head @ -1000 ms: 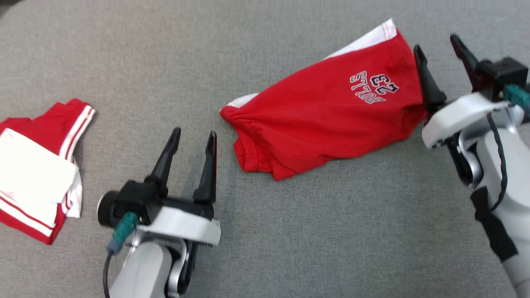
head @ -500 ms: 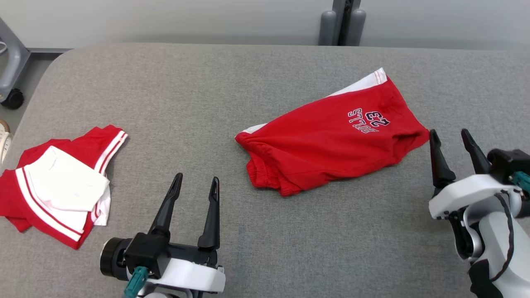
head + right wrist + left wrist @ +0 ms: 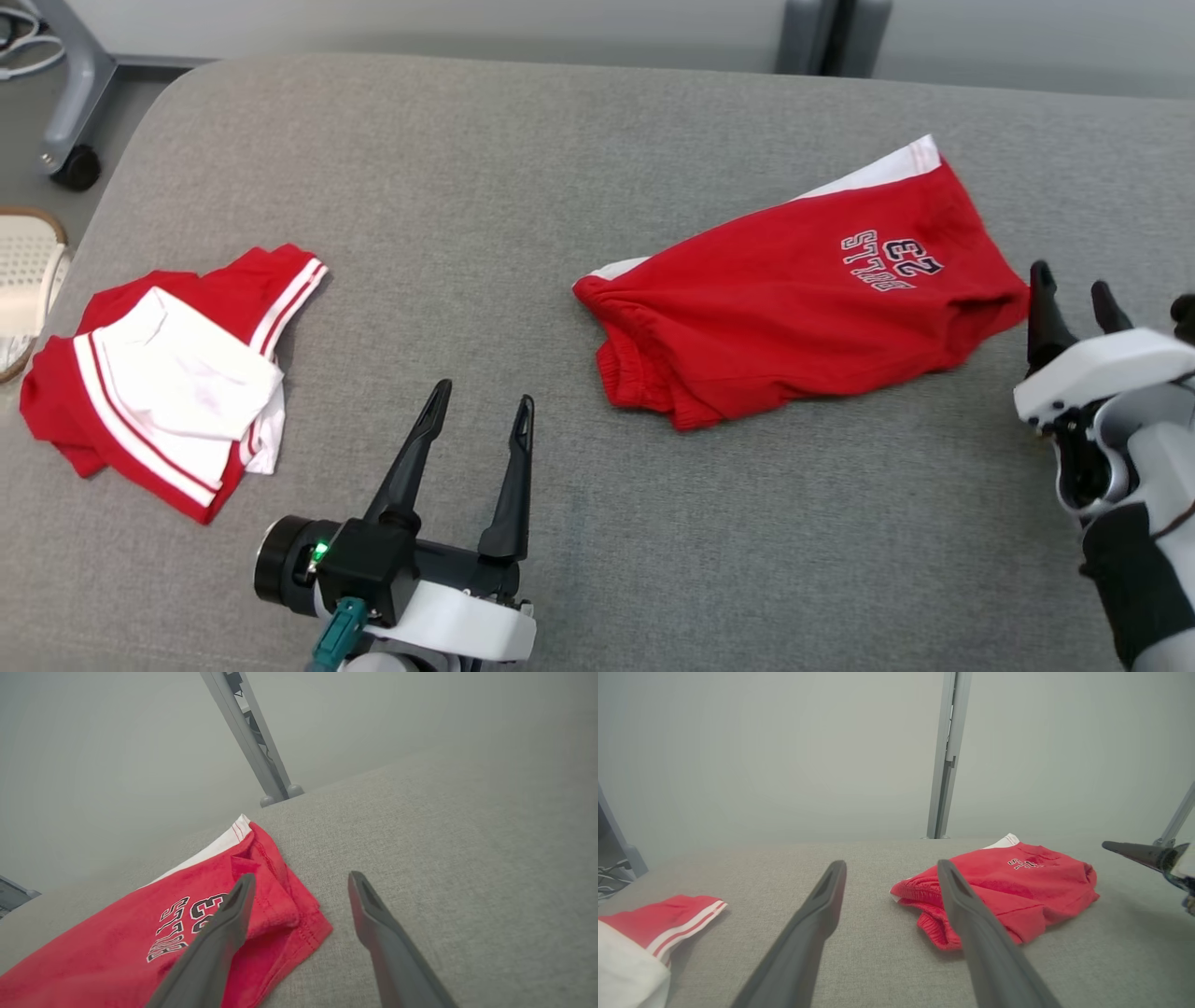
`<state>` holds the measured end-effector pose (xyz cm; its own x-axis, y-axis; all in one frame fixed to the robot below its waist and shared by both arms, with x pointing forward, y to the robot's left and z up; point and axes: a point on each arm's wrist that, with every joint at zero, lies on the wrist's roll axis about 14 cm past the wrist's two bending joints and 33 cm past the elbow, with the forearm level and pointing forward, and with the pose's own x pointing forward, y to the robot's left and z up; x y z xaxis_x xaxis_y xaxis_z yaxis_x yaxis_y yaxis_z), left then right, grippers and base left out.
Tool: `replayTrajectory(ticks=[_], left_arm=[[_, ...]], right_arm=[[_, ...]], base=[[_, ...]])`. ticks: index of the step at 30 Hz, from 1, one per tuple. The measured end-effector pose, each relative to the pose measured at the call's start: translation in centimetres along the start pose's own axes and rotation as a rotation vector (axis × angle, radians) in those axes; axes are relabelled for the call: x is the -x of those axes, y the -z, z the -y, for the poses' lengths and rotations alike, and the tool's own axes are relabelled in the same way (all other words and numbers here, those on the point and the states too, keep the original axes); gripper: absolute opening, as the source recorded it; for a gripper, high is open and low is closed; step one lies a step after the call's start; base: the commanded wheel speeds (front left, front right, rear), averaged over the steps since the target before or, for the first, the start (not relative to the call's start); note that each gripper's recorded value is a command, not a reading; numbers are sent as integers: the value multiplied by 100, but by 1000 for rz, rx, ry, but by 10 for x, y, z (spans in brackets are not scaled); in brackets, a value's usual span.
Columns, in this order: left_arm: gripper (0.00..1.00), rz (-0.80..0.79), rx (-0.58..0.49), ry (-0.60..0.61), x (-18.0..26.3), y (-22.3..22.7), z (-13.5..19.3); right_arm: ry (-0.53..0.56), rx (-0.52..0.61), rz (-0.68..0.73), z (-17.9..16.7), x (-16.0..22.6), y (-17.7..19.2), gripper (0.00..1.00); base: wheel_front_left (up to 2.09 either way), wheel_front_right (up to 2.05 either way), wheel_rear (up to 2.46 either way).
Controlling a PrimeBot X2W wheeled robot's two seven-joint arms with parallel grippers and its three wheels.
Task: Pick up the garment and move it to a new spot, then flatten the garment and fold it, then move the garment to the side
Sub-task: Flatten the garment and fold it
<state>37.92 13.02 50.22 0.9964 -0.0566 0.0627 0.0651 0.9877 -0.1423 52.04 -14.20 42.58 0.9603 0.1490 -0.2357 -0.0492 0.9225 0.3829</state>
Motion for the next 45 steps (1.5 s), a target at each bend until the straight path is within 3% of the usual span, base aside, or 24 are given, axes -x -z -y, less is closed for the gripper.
replayTrajectory(ticks=[4,11,16,20,21,23,35,45], left_arm=[[100,-16,-8,-1,0,5,-2],[100,-34,-19,-16,0,10,-8],[100,-29,-21,-15,-1,9,-8],[100,-26,-21,-7,-1,8,-7],[100,-25,-22,-6,-2,7,-7],[100,-26,-21,-5,-1,8,-6],[100,-14,-14,42,-7,6,8],[100,1,20,118,-13,3,34]], right_arm=[[-7,-5,-48,-8,-20,4,100],[-11,129,-225,-6,-29,40,100],[27,179,-251,9,-29,43,100],[30,157,-264,5,-28,47,100],[32,150,-267,5,-29,47,50],[34,141,-273,4,-29,48,0],[23,89,-117,2,-15,25,0],[106,8,12,44,38,10,0]], base=[[0,0,0],[0,0,0],[0,0,0],[0,0,0],[0,0,0],[0,0,0],[0,0,0],[0,0,0]])
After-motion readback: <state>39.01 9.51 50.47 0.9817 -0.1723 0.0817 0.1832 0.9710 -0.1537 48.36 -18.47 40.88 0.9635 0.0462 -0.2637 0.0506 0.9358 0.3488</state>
